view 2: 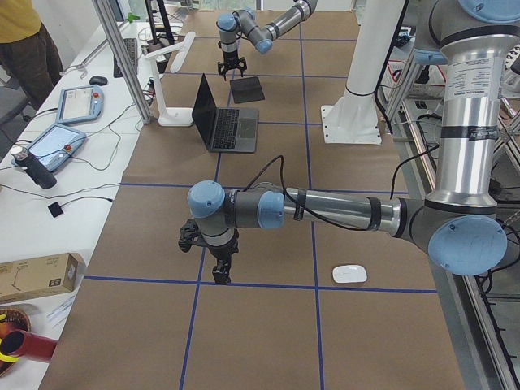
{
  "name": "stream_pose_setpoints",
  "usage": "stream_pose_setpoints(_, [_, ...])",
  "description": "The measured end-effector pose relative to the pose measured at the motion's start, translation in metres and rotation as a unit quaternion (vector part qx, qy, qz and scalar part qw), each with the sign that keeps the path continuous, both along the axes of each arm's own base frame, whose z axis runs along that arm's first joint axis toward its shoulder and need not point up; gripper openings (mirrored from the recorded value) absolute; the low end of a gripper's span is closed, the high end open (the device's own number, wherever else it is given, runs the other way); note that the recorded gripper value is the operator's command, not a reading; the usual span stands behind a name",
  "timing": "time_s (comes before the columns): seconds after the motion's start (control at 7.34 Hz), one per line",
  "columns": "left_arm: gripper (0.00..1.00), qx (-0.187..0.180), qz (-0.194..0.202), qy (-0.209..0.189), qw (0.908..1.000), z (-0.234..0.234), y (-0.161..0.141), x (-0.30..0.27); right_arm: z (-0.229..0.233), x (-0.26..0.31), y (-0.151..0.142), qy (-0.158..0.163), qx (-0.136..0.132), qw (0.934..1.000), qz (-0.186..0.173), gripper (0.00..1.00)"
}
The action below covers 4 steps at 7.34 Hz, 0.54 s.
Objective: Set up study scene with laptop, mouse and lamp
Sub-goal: 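Withdraw the right gripper away from the mouse pad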
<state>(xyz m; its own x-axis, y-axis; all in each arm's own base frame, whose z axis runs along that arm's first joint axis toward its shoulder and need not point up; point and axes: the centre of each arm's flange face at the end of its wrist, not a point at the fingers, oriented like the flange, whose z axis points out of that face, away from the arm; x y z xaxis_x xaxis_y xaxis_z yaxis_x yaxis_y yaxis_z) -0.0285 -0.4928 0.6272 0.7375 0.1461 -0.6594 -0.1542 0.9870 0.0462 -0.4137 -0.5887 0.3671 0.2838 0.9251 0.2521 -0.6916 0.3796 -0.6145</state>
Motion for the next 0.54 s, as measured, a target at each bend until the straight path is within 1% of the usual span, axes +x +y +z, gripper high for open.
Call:
stream_pose_setpoints(0.14, [1.00, 0.005, 0.000, 0.000, 1.0000, -0.002, -0.001, 0.000, 0.005, 0.018, 0.005, -0.003, 0.042, 0.9985, -0.035, 1.00])
stream_pose_setpoints(0.27, [1.00, 0.010, 0.001, 0.001, 0.9999, -0.004, -0.002, 0.000, 0.011, 0.036, 0.012, -0.005, 0.092, 0.9927, -0.079, 1.00])
stream_pose_setpoints(0.41, [1.00, 0.016, 0.001, 0.002, 0.9999, -0.008, -0.001, -0.001, 0.015, 0.056, 0.020, -0.004, 0.144, 0.9814, -0.127, 1.00])
stream_pose_setpoints(0.54, [1.00, 0.022, 0.001, 0.004, 0.9998, -0.013, 0.002, -0.001, 0.022, 0.078, 0.028, -0.002, 0.196, 0.9647, -0.176, 1.00])
